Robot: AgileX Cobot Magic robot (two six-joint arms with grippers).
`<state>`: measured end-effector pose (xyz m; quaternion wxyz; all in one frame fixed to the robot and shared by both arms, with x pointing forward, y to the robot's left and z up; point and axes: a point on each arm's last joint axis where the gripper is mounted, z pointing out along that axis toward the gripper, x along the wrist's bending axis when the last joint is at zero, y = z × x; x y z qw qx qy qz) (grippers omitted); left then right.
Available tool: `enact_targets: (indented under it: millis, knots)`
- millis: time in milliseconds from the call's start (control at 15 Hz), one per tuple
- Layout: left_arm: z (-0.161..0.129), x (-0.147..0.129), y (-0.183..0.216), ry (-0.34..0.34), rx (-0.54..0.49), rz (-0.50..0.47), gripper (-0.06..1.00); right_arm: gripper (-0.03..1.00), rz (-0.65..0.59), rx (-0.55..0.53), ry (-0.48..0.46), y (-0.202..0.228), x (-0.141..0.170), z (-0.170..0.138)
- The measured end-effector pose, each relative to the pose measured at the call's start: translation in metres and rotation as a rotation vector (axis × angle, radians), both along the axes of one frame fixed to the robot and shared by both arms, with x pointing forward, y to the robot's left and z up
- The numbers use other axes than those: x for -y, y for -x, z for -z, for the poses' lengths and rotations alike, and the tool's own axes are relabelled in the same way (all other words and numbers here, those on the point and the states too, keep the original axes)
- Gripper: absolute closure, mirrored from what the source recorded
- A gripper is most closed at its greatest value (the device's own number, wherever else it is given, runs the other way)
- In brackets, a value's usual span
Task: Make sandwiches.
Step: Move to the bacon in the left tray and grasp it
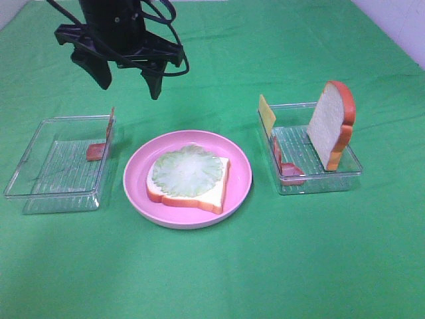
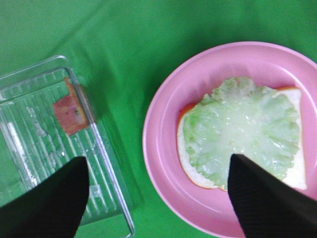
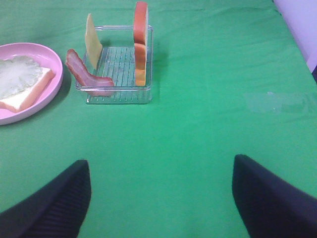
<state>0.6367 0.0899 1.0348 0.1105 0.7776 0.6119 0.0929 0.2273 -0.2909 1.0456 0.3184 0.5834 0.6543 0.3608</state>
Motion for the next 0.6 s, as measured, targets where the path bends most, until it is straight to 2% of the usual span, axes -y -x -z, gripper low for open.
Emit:
enact_targets:
  millis: [133,200,267,400,600]
  knots:
    - [0.000,-0.019,-0.009,-0.005,-0.008,-0.054,0.19,0.22,0.000,0.000,0.000,0.000,0.000,0.000]
    - [0.000,-0.044,-0.019,-0.005,-0.011,-0.115,0.19,0.22,0.000,0.000,0.000,0.000,0.000,0.000]
    - [0.002,-0.055,-0.024,-0.007,-0.016,-0.143,0.19,0.22,0.000,0.000,0.000,0.000,0.000,0.000]
    - [0.008,-0.062,-0.028,-0.005,-0.032,-0.163,0.19,0.22,0.000,0.000,0.000,0.000,0.000,0.000]
    - [0.041,-0.059,-0.035,-0.022,-0.106,-0.168,0.19,0.22,0.000,0.000,0.000,0.000,0.000,0.000]
